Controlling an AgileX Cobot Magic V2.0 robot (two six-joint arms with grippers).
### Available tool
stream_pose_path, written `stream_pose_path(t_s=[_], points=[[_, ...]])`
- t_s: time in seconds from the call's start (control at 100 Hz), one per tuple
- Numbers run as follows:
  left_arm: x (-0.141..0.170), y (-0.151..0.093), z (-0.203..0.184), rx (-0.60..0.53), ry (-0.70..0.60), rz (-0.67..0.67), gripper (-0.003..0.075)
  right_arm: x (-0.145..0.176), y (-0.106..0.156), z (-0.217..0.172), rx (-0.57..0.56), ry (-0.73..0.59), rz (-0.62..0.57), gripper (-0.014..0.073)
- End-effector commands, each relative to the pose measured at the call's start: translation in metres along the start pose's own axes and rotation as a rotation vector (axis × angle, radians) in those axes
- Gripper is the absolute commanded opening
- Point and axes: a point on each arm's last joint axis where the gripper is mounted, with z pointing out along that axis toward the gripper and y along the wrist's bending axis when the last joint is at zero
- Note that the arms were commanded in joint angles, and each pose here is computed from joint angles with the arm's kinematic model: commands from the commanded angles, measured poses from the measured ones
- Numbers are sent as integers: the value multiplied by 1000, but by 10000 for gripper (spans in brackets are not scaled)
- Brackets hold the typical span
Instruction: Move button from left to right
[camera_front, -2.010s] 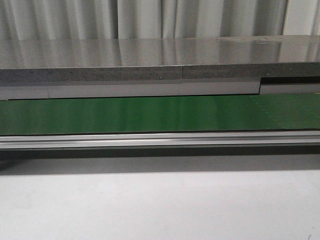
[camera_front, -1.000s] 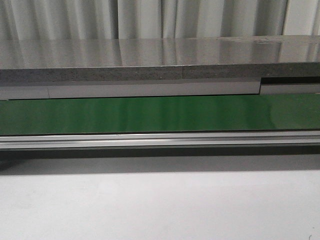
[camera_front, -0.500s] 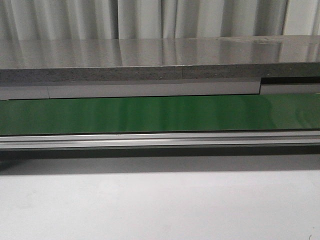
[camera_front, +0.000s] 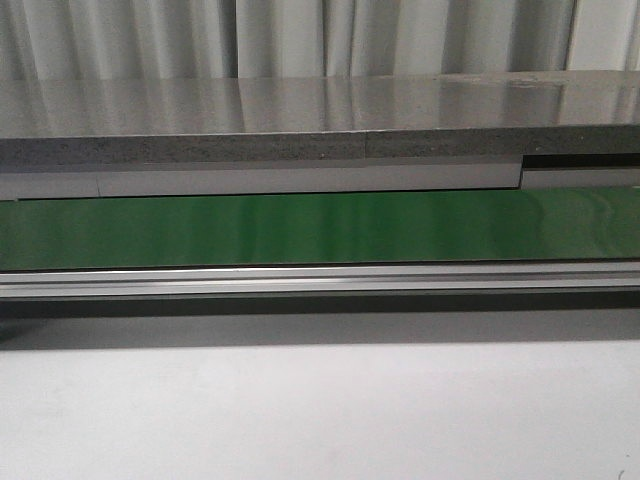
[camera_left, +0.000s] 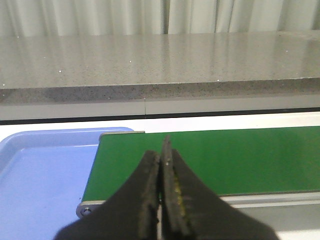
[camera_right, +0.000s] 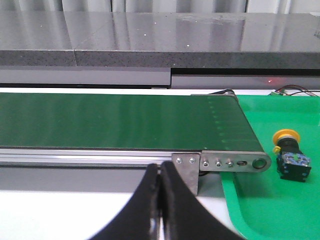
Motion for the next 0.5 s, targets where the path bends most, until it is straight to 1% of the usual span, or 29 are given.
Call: stream_pose_path(t_s=[0.0, 0.37, 0.49], points=[[-6, 0, -5, 8, -115, -16, -20, -14, -1, -3, 18, -120, -1, -67], [39, 1, -18, 7, -180, -29, -20, -14, -1, -3, 18, -120, -1, -67], [45, 2, -17, -12, -160, -40, -20, -14, -1, -3, 18, -120, -1, -67]])
